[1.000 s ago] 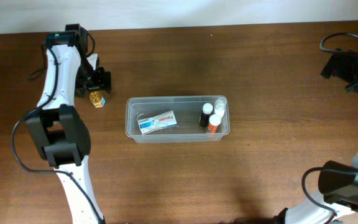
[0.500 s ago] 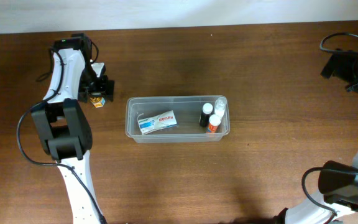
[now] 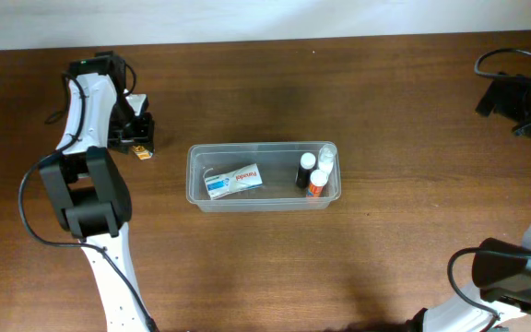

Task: Pack container
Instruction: 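Move the left gripper to the small gold-lidded jar and grasp it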

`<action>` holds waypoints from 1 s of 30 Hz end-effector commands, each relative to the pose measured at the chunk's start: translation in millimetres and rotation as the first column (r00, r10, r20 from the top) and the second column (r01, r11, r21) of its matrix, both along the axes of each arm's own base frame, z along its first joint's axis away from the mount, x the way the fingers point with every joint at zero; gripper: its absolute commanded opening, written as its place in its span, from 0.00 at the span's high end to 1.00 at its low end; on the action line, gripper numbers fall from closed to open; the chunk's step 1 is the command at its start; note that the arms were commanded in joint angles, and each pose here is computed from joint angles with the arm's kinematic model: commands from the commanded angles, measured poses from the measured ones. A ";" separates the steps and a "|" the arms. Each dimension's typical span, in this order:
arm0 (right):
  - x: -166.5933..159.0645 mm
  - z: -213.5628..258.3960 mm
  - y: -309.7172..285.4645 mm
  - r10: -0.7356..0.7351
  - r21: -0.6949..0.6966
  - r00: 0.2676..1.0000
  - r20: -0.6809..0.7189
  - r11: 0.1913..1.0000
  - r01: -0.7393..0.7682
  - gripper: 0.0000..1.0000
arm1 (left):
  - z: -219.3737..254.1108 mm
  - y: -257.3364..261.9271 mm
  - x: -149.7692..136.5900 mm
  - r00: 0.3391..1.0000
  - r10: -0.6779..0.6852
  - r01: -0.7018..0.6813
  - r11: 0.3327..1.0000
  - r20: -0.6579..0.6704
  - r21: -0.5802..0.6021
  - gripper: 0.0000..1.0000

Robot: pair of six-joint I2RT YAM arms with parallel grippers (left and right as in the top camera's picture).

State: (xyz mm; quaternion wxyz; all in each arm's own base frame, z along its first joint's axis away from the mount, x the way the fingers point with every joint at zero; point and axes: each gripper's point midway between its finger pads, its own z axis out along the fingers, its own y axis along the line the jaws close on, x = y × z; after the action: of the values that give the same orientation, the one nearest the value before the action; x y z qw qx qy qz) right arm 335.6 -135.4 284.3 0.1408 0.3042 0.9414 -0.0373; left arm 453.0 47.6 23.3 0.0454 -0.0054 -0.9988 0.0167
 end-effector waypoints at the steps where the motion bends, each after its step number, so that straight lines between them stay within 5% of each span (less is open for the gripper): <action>1: -2.1 1.3 -1.6 -0.014 0.003 1.000 0.003 1.000 0.014 0.02 | -11.1 0.9 -0.9 1.000 -0.002 0.002 1.000 -0.018 -0.010 0.61; 7: -2.1 1.3 -1.6 -0.014 0.003 1.000 0.003 1.000 0.014 0.02 | -10.8 -3.7 -0.6 1.000 0.001 -0.001 0.999 -0.015 -0.037 0.75; 19: -2.1 1.3 -1.6 -0.014 0.003 1.000 0.003 1.000 0.014 0.02 | 0.1 -15.8 -11.2 0.997 0.045 -0.051 0.994 -0.065 -0.093 0.75; 30: -2.1 1.3 -1.6 -0.014 0.003 1.000 0.003 1.000 0.014 0.02 | 93.2 -45.9 12.1 0.995 0.042 -0.022 0.974 0.087 -0.226 0.76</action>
State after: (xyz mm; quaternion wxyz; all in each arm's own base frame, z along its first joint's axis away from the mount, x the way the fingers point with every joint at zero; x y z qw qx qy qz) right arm 335.7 -135.4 284.3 0.1410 0.3042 0.9414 -0.0374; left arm 448.4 18.5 82.2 0.0530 0.0093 -0.9939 0.0966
